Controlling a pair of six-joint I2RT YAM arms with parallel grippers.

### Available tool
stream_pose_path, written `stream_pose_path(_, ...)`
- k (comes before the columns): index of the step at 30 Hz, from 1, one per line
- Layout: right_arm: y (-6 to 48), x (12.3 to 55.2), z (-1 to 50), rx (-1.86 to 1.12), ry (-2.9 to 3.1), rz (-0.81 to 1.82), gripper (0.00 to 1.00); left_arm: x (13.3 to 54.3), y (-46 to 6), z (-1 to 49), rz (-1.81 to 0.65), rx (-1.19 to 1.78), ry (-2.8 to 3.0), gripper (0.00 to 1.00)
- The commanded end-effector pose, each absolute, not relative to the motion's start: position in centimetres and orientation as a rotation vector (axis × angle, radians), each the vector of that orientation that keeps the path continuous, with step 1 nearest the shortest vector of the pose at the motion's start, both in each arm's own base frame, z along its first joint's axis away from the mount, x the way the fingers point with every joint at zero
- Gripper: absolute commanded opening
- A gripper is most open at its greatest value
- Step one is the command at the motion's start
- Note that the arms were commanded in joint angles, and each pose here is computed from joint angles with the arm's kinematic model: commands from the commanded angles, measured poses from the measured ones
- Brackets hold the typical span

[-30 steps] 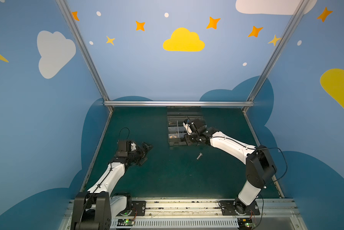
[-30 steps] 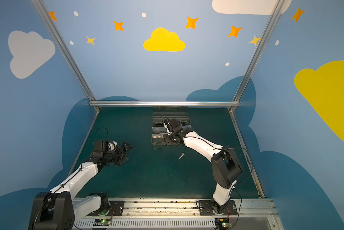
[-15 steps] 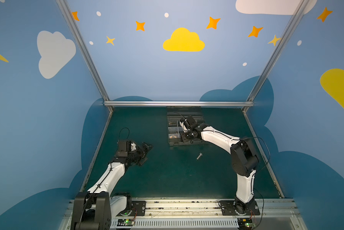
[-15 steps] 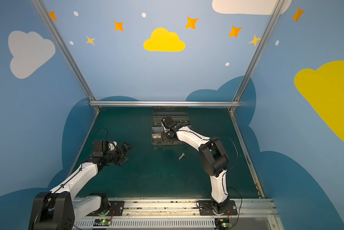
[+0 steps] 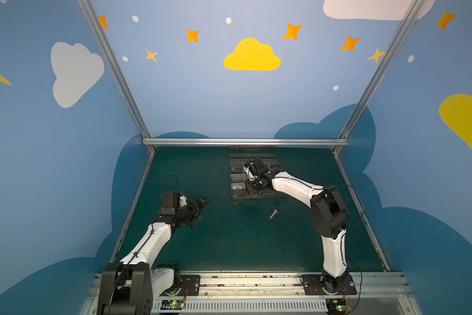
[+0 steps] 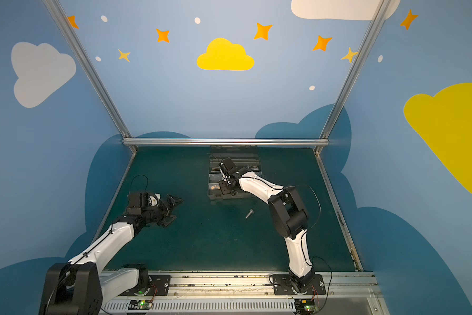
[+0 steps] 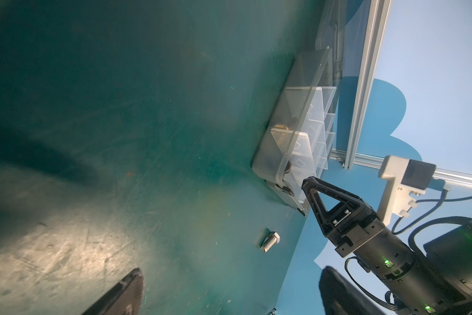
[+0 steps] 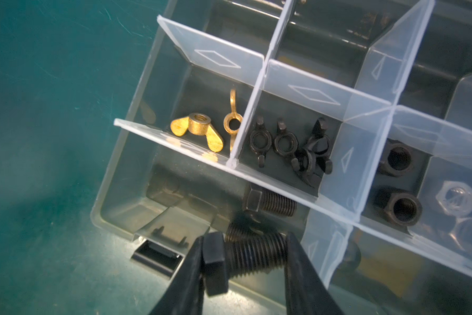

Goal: Sort the screws and nuts into containers
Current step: Place the screw into the container.

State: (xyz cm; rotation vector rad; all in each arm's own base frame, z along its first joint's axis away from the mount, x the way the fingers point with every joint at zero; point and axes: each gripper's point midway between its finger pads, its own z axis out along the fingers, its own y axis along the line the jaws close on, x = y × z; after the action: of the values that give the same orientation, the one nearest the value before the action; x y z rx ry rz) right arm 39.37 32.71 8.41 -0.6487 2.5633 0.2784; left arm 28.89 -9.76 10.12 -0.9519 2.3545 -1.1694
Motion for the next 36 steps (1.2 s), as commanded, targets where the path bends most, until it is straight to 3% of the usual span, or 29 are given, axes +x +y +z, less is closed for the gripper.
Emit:
stream_pose_path(1, 33.2, 39.7, 8.9, -0.654, 2.555, 0.278, 0.51, 28.7, -9.7, 10.0, -1.168, -0.942, 2.359, 1.0)
stream_pose_path(5, 33.1, 39.9, 9.6, -0.654, 2.54, 0.26, 0.6, 28.7, -9.7, 9.9, -1.167, -0.941, 2.359, 1.0)
stream_pose_path(19, 29.0, 36.3, 15.7, -0.62, 2.501, 0.227, 0.66, 28.7, -9.8, 10.1, -1.177, -0.936, 2.353, 1.0)
stream_pose_path(36, 19.8, 28.5, 11.0, -0.398, 2.8, 0.023, 0.73, 29.1, -9.9, 10.2, -1.195, -0.931, 2.358, 1.0)
